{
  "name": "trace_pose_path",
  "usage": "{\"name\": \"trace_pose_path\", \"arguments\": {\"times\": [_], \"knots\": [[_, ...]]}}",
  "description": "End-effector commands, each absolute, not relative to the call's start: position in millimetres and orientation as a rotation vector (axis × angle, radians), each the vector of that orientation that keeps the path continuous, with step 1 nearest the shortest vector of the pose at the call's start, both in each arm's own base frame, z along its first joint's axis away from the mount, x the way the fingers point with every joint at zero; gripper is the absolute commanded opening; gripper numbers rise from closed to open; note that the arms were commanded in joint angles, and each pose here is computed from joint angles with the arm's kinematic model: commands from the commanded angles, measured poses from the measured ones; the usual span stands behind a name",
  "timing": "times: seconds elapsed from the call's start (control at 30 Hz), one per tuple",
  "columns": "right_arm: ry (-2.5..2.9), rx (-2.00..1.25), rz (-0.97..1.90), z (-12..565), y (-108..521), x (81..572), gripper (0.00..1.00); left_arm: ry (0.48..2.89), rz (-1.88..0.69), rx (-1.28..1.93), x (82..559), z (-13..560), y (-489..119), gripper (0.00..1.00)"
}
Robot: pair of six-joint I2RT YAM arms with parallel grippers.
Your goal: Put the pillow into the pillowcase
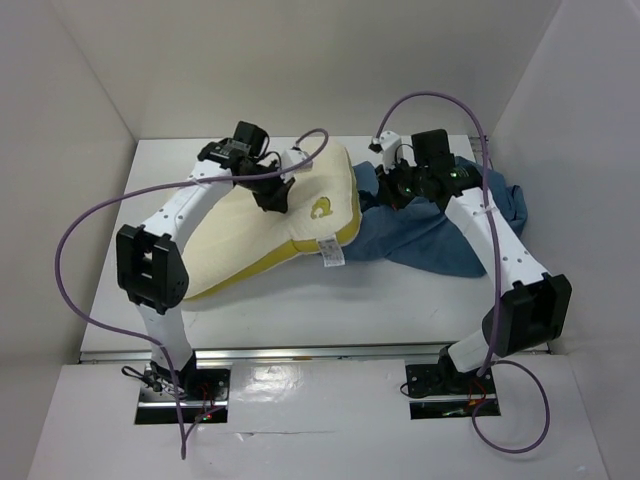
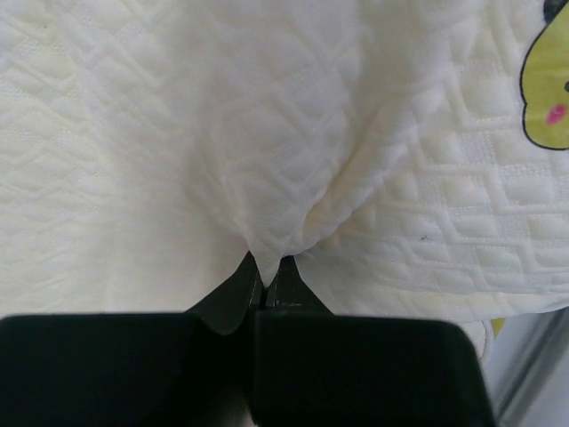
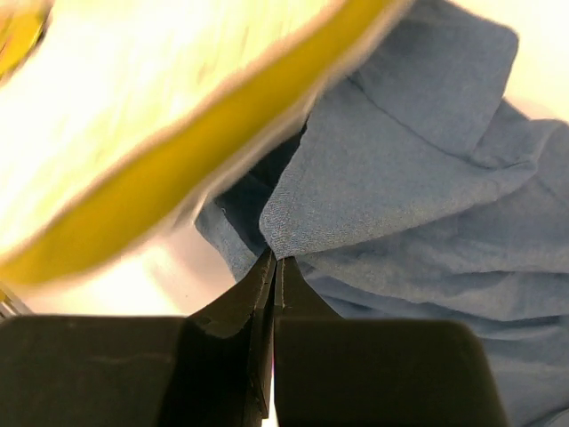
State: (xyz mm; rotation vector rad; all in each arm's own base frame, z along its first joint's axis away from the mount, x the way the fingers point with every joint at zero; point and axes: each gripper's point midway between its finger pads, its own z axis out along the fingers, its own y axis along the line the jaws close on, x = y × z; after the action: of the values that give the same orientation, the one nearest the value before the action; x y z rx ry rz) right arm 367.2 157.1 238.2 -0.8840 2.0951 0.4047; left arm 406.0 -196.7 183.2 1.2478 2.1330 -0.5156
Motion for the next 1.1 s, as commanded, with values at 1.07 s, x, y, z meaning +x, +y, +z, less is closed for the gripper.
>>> {"name": "trace_pose_path", "arguments": {"times": [1.07], "knots": [[1.923,-0.864,0.628,308.2,165.1,274.3,0.00,2.044,-0.904,1.622,268.1,174.4,-228.1,0.00]]}}
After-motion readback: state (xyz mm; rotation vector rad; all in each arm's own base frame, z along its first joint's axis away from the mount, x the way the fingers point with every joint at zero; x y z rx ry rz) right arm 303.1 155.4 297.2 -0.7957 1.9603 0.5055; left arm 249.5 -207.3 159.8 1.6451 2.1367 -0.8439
